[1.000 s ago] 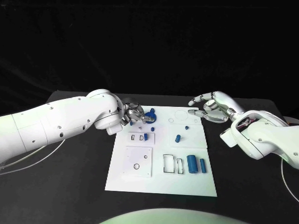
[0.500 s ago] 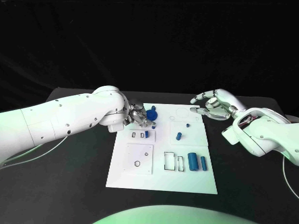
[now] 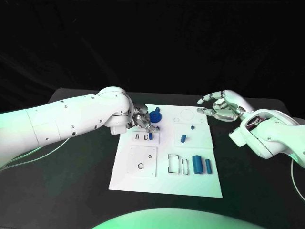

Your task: Assemble the parts on the task board

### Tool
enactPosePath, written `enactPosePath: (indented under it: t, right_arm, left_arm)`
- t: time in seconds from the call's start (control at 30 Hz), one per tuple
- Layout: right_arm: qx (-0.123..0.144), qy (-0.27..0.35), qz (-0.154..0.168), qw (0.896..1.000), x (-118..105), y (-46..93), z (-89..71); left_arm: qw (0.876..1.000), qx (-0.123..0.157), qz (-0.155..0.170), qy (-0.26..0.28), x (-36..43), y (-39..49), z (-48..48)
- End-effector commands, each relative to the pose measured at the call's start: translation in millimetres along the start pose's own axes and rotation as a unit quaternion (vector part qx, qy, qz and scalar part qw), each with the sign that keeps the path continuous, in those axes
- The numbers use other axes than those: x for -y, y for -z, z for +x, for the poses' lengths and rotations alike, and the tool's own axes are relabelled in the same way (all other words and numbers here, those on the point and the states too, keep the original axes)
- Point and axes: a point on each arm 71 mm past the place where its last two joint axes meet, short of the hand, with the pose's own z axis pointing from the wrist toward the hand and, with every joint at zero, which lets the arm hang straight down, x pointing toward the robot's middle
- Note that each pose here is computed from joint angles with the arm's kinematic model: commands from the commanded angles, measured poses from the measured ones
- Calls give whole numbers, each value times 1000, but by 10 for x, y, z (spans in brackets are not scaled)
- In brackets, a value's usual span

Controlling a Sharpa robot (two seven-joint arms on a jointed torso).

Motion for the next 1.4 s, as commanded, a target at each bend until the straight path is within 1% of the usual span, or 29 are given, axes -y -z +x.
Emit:
enactPosePath:
  t: [0.03, 0.27, 0.6, 1.07, 1.4]
  right_arm:
    - [-2, -2, 2, 1000, 4, -3, 5]
    - [-2, -2, 3, 1000, 10, -9, 9]
    - [-2, -2, 6, 1000, 25, -11, 11]
    - [-4, -3, 8, 1000, 32, -15, 26]
    - [-5, -3, 9, 1000, 36, -19, 34]
  left_arm:
    - [1000, -9, -2, -11, 10, -1, 6]
    - [1000, -15, -3, -15, 28, -14, 23]
    - [1000, -23, -8, -19, 6, -32, 30]
    - [999, -41, -7, -30, 29, -33, 65]
    - [999, -42, -6, -31, 49, -36, 74]
